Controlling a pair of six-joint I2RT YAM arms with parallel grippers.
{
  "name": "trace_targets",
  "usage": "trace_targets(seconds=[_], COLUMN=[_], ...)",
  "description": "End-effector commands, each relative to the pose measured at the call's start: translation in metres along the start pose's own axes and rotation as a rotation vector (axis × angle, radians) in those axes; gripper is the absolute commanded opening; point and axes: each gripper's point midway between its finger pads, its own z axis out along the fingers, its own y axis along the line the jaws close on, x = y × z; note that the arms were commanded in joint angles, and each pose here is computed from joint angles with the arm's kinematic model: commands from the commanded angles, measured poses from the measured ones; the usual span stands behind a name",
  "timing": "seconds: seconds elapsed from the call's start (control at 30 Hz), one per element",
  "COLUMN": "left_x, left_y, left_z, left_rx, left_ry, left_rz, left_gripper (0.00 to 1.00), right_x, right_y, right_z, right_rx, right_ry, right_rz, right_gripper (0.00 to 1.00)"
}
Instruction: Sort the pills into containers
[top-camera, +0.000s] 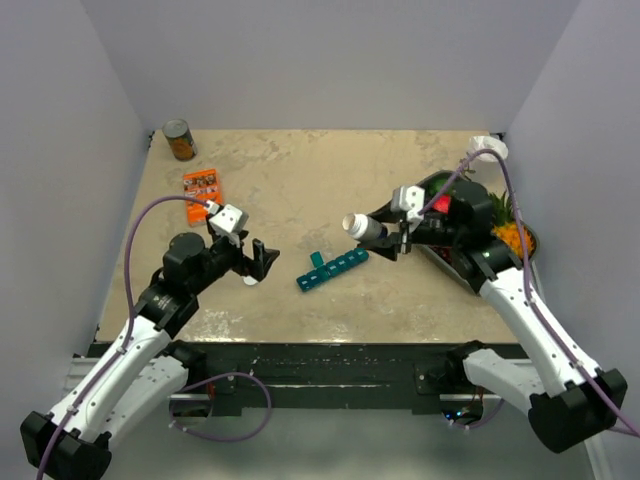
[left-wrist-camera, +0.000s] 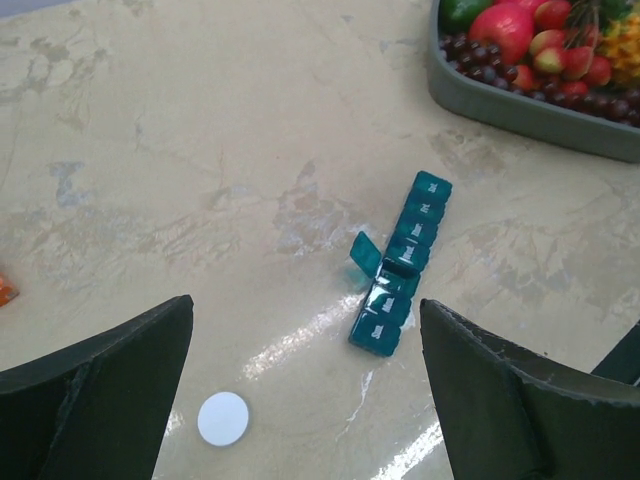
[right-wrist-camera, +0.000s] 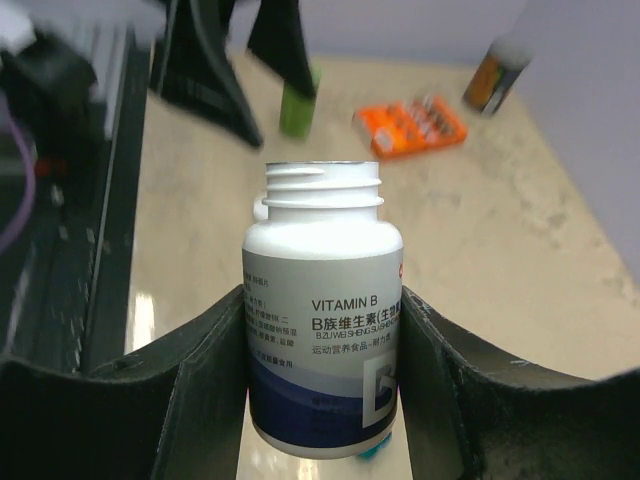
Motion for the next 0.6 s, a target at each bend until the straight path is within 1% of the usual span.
trace_targets(seconds=[0.0,0.03,0.07,0.1,0.17,0.37,0.43,0.53,0.57], left_x=[0.006,0.01,0.012,0.015,0.017,0.014,0.013,0.013,0.012], left_y=[0.023,0.031,0.035,0.038,0.04,0.04,0.04,0.04,0.04], left_z=[0.002,0.005,0.005,0.006,0.008,0.006,0.006,0.004,0.003], left_rx=[-0.118,-0.163,-0.183,-0.198,-0.206,-0.205,-0.205,-0.206,-0.209], left_ry=[0.007,0.027,0.049,0.064,0.084,0.06,0.057,0.055,0.052], left_rz=[0.007,0.003,0.002,-0.001,-0.003,0.007,0.007,0.007,0.009], left_gripper=[0.99,0.99,0.99,0.99,0.99,0.99,0.99,0.99,0.99], right_x=[0.086,0.096,0.113,0.124,0.138,0.159,0.172,0.174,0.176], right_y=[0.025,0.024,0.027,0.024,0.025,0.015,0.02,0.023,0.024], right_z=[-0.008,-0.009,-0.015,-0.013,-0.015,0.0,0.005,0.014,0.016], right_rx=[-0.211,-0.22,-0.238,-0.279,-0.313,-0.332,-0.374,-0.407,-0.444], right_ry=[0.261,0.302,0.377,0.408,0.466,0.504,0.539,0.54,0.548], right_rz=[-0.245,-0.254,-0.234,-0.268,-0.257,-0.196,-0.199,-0.205,-0.199], right_gripper=[0.0,0.0,0.0,0.0,0.0,0.0,0.0,0.0,0.0])
